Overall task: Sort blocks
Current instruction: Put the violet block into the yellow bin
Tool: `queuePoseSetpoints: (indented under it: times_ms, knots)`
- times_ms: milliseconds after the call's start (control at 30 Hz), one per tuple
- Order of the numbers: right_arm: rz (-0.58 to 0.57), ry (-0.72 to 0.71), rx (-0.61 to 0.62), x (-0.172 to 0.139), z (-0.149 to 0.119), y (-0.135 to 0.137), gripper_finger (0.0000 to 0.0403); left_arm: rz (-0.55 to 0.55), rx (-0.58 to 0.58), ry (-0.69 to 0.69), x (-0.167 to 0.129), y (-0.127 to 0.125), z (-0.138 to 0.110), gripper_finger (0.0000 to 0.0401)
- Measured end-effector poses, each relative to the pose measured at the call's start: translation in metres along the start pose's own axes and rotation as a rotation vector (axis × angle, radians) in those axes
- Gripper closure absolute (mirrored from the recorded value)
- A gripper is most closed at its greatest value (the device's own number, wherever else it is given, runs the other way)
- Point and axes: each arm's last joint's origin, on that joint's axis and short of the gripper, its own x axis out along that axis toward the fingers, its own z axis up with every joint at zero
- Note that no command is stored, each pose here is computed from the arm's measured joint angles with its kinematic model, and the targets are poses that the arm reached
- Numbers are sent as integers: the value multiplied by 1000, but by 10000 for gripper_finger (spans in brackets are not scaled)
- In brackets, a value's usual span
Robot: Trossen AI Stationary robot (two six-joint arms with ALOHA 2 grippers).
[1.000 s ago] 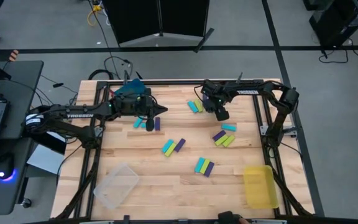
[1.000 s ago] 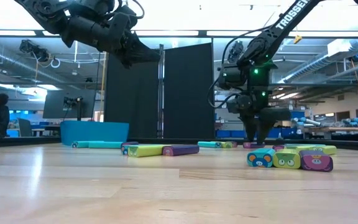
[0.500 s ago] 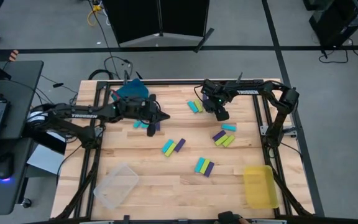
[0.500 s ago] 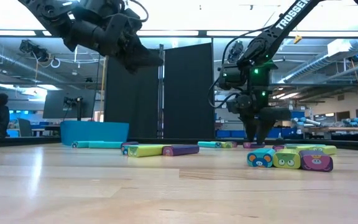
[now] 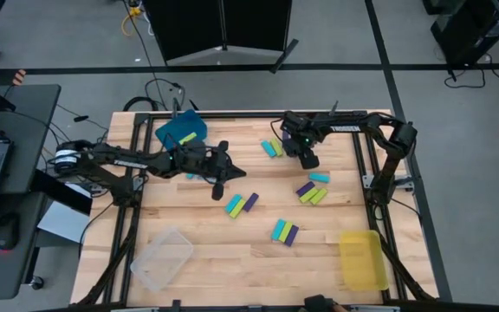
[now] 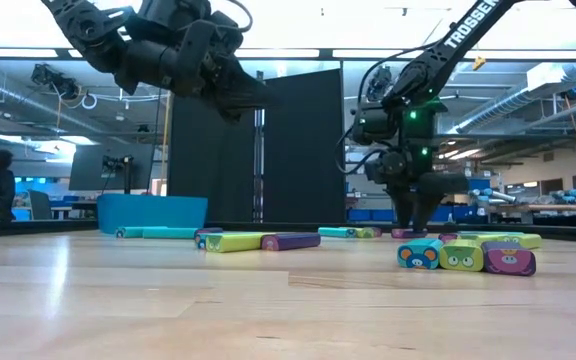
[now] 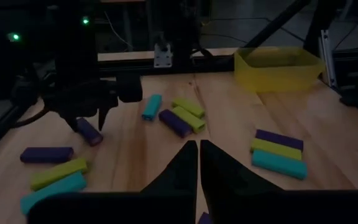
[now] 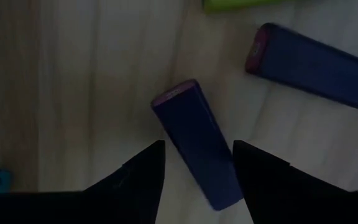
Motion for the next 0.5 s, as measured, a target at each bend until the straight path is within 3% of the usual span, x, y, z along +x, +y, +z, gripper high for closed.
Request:
queuePoseSetpoints:
  times_ms: [300,500]
  knots:
    - [3,3,11,6,-4,5,215,-5,2,-9,0,-1,1,389]
    - [11,3,28,6,-4,5,268,-3,3,-30,-1,-1,-2,390]
